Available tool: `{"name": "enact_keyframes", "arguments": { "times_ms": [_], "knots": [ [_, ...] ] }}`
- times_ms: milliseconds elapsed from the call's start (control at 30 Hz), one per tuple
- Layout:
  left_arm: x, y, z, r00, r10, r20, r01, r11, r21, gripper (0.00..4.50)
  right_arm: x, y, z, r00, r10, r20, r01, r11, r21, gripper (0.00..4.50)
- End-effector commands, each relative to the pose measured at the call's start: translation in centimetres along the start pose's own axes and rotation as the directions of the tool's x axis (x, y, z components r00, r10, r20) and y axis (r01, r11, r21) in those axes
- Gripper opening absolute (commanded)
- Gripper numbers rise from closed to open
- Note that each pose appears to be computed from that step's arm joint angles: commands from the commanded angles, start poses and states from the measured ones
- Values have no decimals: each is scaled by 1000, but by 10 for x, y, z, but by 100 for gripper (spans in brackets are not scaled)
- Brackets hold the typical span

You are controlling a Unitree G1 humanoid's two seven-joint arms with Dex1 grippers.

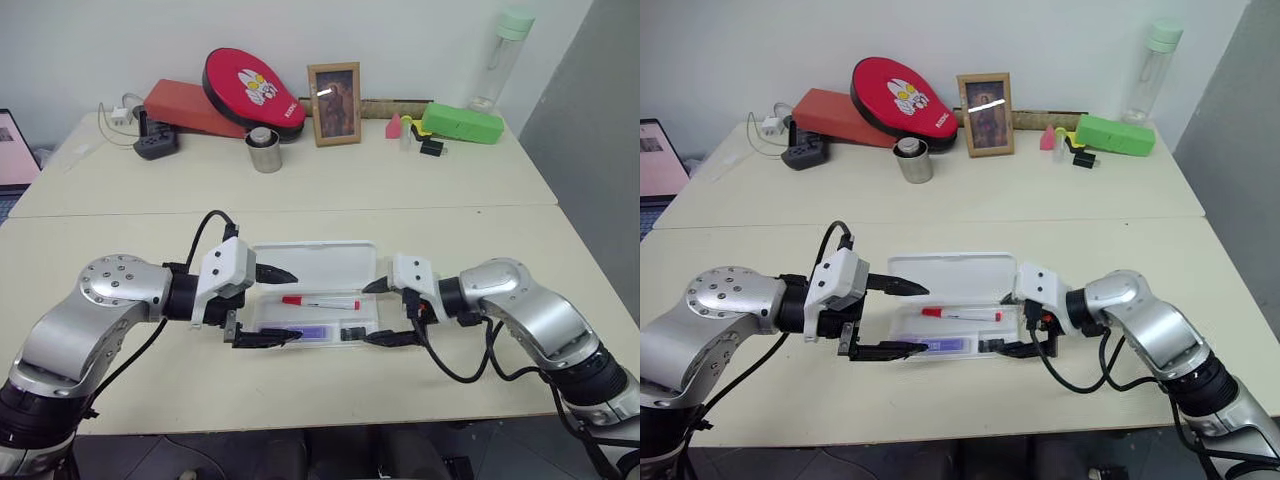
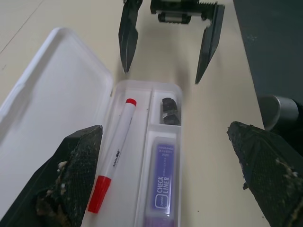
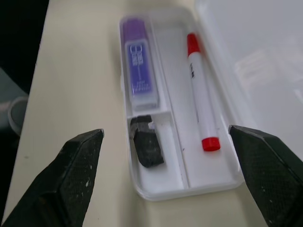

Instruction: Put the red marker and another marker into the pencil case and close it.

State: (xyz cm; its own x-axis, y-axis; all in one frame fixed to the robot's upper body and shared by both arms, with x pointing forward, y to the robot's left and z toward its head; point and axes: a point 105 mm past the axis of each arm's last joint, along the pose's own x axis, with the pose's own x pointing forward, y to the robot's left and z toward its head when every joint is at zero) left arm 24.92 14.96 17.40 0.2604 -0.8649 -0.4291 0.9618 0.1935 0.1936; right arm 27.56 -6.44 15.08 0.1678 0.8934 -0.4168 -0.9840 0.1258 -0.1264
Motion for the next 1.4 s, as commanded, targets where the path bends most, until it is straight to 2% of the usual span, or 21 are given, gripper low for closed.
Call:
{"name": "enact_keyframes", "arguments": {
  "times_ms": [33, 133, 267, 533, 867, 1200, 1400],
  "knots": [
    [-23, 4, 10, 997, 82, 16, -82, 997, 6, 450, -23, -31, 55, 965, -129, 229, 138, 990, -23, 344],
    [-36, 8, 11, 990, 134, 31, -134, 991, -16, 450, -28, -63, 65, 941, -236, 243, 242, 970, 3, 278],
    [-42, 11, 19, 983, 170, 71, -169, 985, -22, 450, -19, -80, 68, 947, -239, 216, 245, 970, 1, 190],
    [-54, 10, 24, 964, 245, 101, -241, 969, -50, 450, 16, -117, 57, 967, -251, 47, 254, 965, -61, 6],
    [-68, 12, 25, 927, 355, 119, -348, 934, -77, 450, 30, -108, 51, 991, -126, -40, 119, 983, -139, 6],
    [-69, 13, 26, 925, 361, 121, -354, 932, -77, 450, 30, -76, 45, 996, 19, -82, -37, 974, -222, 6],
    [-67, 14, 27, 934, 337, 115, -332, 941, -67, 450, 25, -46, 50, 995, 87, -50, -97, 960, -263, 6]
  ]
}}
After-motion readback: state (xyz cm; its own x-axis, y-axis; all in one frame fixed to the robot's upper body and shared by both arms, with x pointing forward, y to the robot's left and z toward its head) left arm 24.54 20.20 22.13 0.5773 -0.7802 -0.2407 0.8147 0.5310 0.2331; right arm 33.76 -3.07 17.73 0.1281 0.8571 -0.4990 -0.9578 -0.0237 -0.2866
